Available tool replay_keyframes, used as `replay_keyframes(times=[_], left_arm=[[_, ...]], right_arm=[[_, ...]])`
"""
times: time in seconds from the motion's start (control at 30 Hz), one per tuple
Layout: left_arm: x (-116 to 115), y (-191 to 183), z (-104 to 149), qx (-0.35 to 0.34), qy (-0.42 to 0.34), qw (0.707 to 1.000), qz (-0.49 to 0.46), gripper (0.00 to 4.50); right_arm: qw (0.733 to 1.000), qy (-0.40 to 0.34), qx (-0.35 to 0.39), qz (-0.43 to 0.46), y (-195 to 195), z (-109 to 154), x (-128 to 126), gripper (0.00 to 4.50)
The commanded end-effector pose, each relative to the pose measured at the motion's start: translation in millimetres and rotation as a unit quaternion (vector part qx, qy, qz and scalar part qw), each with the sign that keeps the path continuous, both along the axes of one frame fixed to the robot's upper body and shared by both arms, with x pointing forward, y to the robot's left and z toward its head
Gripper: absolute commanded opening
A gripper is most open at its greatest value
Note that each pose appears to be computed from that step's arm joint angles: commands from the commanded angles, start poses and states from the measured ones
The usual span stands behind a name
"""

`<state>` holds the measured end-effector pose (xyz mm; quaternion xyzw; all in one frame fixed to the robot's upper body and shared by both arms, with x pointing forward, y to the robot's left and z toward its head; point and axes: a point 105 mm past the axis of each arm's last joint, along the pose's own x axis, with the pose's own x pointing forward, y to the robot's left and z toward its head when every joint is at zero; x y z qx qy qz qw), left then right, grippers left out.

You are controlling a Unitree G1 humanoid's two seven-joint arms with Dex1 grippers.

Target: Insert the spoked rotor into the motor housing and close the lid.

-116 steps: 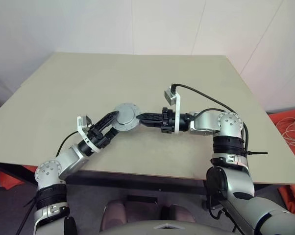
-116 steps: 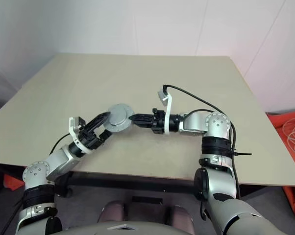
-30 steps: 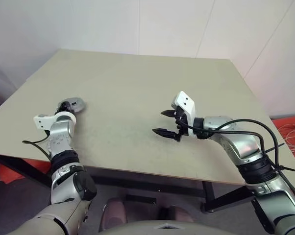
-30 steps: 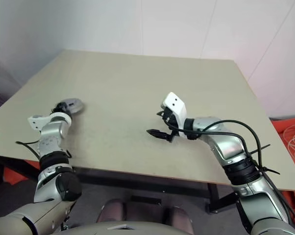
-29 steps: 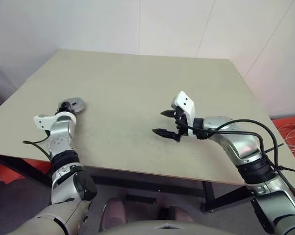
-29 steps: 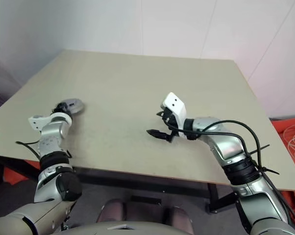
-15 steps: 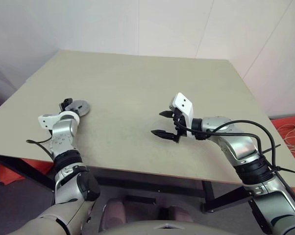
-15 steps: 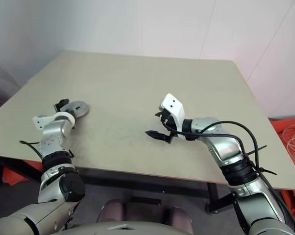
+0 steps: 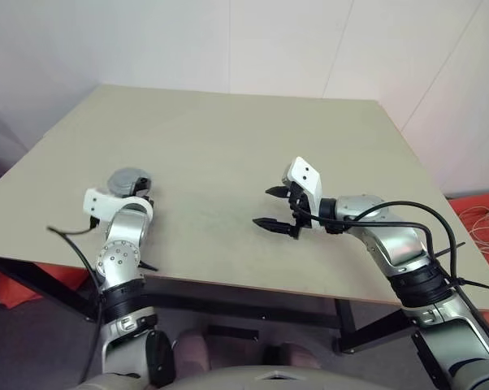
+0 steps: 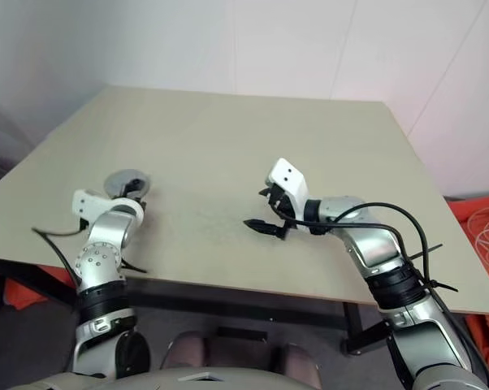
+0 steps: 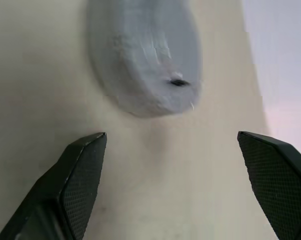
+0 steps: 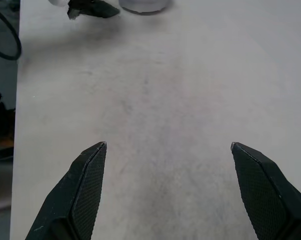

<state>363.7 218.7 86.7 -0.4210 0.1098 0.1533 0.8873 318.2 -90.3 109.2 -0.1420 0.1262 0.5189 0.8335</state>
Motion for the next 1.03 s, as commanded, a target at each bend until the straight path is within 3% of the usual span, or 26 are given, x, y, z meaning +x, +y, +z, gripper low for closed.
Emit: replay_keyframes(times=[0.03, 0.07, 0.13, 0.2, 0.3, 0.4, 0.57, 1.03], left_arm=[[10.8, -17.5, 24.8, 0.167, -0.051, 0.980, -0.094, 4.44], [12.4, -21.3, 27.9, 0.204, -0.061, 0.970, -0.118, 4.44], [14.8, -36.9, 39.3, 0.310, -0.108, 0.924, -0.196, 4.44], [13.4, -46.2, 41.2, 0.372, -0.135, 0.883, -0.251, 4.44], [2.2, -54.6, 35.5, 0.437, -0.174, 0.813, -0.342, 4.44], [-14.1, -49.5, 23.2, 0.445, -0.198, 0.770, -0.413, 4.44], [-30.7, -22.0, 11.5, 0.457, -0.211, 0.738, -0.451, 4.44], [-28.7, -6.4, 15.2, 0.485, -0.226, 0.741, -0.406, 4.44]], right_arm=[[0.998, -0.017, 0.055, -0.016, -6.4, 15.3, 5.4, 4.50], [0.997, -0.016, 0.067, -0.019, -7.6, 16.7, 5.9, 4.50], [0.997, -0.024, 0.071, -0.032, -14.5, 15.3, 9.2, 4.50], [0.996, -0.031, 0.073, -0.042, -20.8, 13.7, 11.6, 4.50], [0.995, -0.045, 0.069, -0.057, -31.3, 8.8, 14.9, 4.50], [0.994, -0.053, 0.071, -0.060, -39.4, 4.0, 13.8, 4.50], [0.995, -0.060, 0.060, -0.057, -47.7, -4.9, 12.3, 4.50], [0.993, -0.071, 0.074, -0.058, -34.1, -6.7, 15.1, 4.50]])
